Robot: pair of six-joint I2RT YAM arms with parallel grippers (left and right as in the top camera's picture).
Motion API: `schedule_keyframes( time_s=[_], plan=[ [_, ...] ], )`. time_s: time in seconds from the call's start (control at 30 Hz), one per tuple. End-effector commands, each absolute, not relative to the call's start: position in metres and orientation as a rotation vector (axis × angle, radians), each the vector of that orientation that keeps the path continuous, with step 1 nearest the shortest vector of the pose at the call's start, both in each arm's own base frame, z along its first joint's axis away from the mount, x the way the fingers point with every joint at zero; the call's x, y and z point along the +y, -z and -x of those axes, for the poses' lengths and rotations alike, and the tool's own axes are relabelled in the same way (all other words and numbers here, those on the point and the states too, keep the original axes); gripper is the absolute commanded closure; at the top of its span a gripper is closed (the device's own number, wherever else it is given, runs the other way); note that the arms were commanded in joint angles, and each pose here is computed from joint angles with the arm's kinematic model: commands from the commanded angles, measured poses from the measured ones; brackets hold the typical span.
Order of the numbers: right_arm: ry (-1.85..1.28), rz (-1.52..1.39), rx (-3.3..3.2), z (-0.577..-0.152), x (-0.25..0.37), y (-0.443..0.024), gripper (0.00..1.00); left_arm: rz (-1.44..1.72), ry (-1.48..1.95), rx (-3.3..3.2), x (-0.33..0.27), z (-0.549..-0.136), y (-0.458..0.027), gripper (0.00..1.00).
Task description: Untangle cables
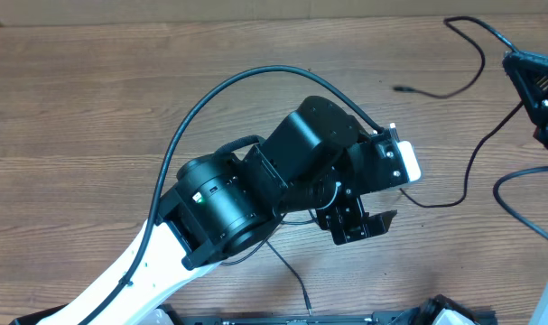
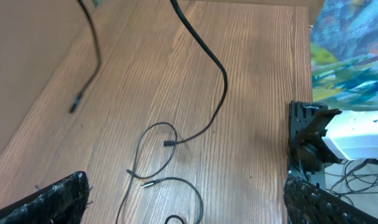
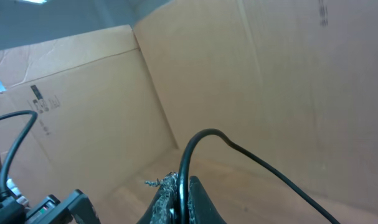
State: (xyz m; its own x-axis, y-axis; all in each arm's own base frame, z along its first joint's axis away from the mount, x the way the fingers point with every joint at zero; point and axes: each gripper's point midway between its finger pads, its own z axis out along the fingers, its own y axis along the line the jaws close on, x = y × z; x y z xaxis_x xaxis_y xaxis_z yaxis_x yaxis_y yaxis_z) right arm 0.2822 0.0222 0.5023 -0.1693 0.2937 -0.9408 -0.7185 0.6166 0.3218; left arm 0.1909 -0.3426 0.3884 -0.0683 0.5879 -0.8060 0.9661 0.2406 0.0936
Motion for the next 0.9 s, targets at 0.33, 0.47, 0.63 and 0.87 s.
schedule_keyframes(
  time_s=[0.33, 0.47, 0.63, 0.87],
  plan=[
    [-1.137, 0.025, 1.661, -0.319, -0.011, -0.455, 0.96, -1.050, 0.332, 1.951, -0.307, -0.243, -0.393, 0.00],
    [-1.163, -0.219, 1.712, -0.329, -0.028, -0.432, 0.96, -0.891, 0.244, 1.998, -0.292, -0.259, -0.395, 0.01],
    [-1.087, -0.458, 1.770, -0.338, -0.050, -0.399, 0.96, -0.789, 0.211, 2.024, -0.283, -0.266, -0.397, 0.01],
    [-0.903, -0.667, 1.839, -0.341, -0.076, -0.362, 0.96, -0.775, 0.189, 2.027, -0.279, -0.269, -0.397, 0.00]
  ],
)
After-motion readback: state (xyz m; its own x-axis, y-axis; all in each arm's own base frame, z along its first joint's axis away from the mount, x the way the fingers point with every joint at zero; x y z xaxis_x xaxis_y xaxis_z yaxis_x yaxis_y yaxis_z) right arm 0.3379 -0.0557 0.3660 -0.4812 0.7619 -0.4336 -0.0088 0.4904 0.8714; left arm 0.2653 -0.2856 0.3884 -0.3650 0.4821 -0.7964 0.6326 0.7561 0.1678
